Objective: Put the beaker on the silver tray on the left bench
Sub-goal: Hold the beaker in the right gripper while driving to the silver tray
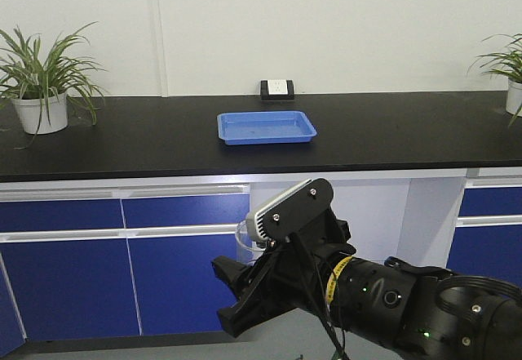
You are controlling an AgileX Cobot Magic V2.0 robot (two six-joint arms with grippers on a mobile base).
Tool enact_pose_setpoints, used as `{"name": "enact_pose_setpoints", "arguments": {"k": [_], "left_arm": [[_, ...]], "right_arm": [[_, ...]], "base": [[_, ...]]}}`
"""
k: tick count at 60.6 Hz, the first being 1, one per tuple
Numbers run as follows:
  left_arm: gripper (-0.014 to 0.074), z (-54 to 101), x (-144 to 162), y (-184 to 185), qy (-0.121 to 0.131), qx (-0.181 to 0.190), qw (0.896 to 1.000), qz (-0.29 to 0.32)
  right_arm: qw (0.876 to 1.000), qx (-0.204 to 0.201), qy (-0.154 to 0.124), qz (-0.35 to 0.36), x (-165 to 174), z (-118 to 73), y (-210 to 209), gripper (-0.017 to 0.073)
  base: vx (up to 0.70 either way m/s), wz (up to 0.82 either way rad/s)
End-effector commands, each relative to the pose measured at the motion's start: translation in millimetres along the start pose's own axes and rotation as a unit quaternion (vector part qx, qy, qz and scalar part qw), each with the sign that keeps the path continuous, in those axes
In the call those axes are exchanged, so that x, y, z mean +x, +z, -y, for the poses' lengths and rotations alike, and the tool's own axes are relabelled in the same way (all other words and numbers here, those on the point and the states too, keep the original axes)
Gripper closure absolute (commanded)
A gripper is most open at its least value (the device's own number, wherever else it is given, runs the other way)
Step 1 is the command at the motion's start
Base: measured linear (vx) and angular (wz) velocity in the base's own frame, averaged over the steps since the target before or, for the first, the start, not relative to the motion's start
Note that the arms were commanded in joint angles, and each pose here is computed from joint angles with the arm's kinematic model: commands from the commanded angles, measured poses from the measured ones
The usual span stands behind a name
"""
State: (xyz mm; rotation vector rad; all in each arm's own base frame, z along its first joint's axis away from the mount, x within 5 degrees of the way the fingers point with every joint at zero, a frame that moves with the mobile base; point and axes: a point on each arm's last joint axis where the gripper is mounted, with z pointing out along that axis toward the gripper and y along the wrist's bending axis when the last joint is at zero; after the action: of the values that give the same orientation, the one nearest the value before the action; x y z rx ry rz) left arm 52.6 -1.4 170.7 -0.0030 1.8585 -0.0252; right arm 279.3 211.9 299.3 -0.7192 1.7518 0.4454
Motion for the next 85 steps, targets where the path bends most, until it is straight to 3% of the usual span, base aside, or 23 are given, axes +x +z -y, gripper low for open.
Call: {"name": "enact_pose_setpoints", "arguments": {"k": [1,35,85], "left_arm": [[0.0592,0.0,-1.2,1.4,-0.004,0.001,0.999,0.034],[0.0592,0.0,-1.2,1.4,-0.004,0.001,0.999,0.034],[0.0592,0.0,-1.2,1.4,-0.004,0.001,0.999,0.034]], "right_arm": [[0.998,-0.012,0.002,0.067,-28.8,-1.0,-12.0,0.0573],[0.998,-0.013,0.002,0.067,-28.8,-1.0,-12.0,0.0573],[0.998,-0.012,0.002,0.067,-28.7,-1.0,-12.0,0.0573]], "base": [[-0.15,0.02],[-0.06,0.28],[0.07,0.86]]}}
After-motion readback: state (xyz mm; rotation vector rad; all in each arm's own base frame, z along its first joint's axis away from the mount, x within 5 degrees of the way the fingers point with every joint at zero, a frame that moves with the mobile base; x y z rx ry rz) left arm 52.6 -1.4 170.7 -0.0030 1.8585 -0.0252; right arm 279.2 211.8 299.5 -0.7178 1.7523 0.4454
